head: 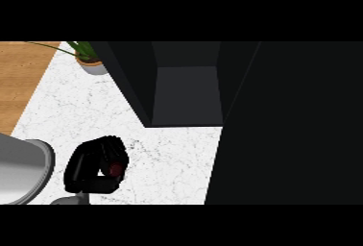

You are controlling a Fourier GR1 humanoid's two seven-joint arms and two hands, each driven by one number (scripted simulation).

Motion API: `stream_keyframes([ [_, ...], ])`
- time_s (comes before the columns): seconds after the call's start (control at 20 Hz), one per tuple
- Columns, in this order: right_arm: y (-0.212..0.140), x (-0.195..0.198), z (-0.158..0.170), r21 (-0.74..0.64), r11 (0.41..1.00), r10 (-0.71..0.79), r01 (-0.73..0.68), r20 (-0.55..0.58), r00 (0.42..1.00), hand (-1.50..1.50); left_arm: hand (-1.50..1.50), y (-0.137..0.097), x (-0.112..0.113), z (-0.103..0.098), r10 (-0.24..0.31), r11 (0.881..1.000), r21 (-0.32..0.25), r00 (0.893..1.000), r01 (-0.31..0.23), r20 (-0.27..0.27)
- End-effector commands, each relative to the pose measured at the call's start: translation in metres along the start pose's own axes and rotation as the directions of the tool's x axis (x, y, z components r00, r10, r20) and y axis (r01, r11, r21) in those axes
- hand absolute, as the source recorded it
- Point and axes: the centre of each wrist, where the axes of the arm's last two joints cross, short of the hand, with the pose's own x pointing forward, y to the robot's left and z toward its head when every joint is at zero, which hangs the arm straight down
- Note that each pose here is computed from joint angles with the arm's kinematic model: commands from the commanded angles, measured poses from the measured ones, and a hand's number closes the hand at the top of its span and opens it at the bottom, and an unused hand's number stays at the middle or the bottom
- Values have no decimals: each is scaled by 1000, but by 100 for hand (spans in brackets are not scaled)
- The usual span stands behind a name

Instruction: Pick up the wine, place it into the cabinet and close the cabinet

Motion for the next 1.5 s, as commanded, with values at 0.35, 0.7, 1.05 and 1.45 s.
stream_keyframes([
  [0.35, -11, 32, 26, -21, 1000, -7, 9, 63, 998, -150, 150, -84, 11, -6, 39, 999, -1, 996, -39, -80],
  [0.7, -15, 36, 34, -13, 1000, -15, 16, 53, 998, -150, 150, -89, 21, -35, -54, 995, 89, 998, 55, -12],
  [1.05, -16, 43, 40, -14, 999, -30, 31, 45, 999, -150, 150, -104, 24, -74, -134, 984, 114, 990, 137, -33],
  [1.45, -18, 30, 28, 0, 1000, -1, 1, 51, 999, -150, 150, -104, -2, -102, -176, 982, 66, 983, 179, -53],
])
